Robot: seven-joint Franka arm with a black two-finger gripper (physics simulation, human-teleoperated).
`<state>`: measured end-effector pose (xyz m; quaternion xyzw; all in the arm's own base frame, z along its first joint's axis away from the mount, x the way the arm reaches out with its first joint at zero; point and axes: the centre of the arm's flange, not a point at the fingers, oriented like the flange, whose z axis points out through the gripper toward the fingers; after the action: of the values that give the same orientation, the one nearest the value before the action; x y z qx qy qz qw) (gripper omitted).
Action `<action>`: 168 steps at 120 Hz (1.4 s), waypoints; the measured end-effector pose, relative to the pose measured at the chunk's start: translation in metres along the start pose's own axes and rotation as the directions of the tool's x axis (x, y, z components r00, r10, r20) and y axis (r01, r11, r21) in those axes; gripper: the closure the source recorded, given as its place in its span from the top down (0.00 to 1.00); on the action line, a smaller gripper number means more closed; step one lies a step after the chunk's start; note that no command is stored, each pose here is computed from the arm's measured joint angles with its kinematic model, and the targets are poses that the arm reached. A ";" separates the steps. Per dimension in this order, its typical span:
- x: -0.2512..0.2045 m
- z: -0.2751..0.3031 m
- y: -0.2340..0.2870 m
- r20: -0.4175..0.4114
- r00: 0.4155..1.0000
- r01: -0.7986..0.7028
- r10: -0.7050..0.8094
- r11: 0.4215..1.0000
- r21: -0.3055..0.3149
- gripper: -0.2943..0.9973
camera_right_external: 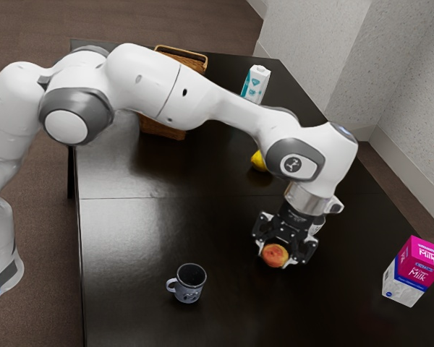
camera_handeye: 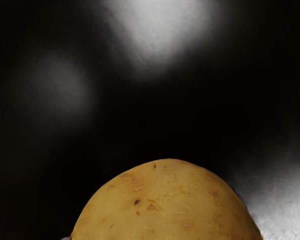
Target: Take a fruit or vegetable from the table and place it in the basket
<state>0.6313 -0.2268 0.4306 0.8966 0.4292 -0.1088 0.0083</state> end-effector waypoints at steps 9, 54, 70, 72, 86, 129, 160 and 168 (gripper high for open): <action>-0.011 -0.012 -0.002 -0.012 1.000 -0.009 0.009 1.000 -0.002 0.45; -0.042 -0.134 -0.081 -0.144 0.990 -0.004 0.007 1.000 0.019 0.44; 0.024 -0.168 -0.144 -0.151 0.984 0.106 -0.097 0.993 0.052 0.44; 0.033 -0.170 -0.151 -0.151 0.983 0.118 -0.108 0.991 0.059 0.44; 0.099 -0.182 -0.210 -0.141 0.974 0.193 -0.178 0.977 0.094 0.44; 0.240 -0.208 -0.417 -0.126 0.969 0.230 -0.214 0.965 0.129 0.44; 0.302 -0.191 -0.479 -0.136 0.990 0.054 -0.037 0.992 0.118 0.43; 0.317 -0.181 -0.480 -0.134 0.991 -0.011 0.027 0.993 0.118 0.43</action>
<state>0.4877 0.3390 0.5815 0.9048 0.4132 -0.0725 -0.0726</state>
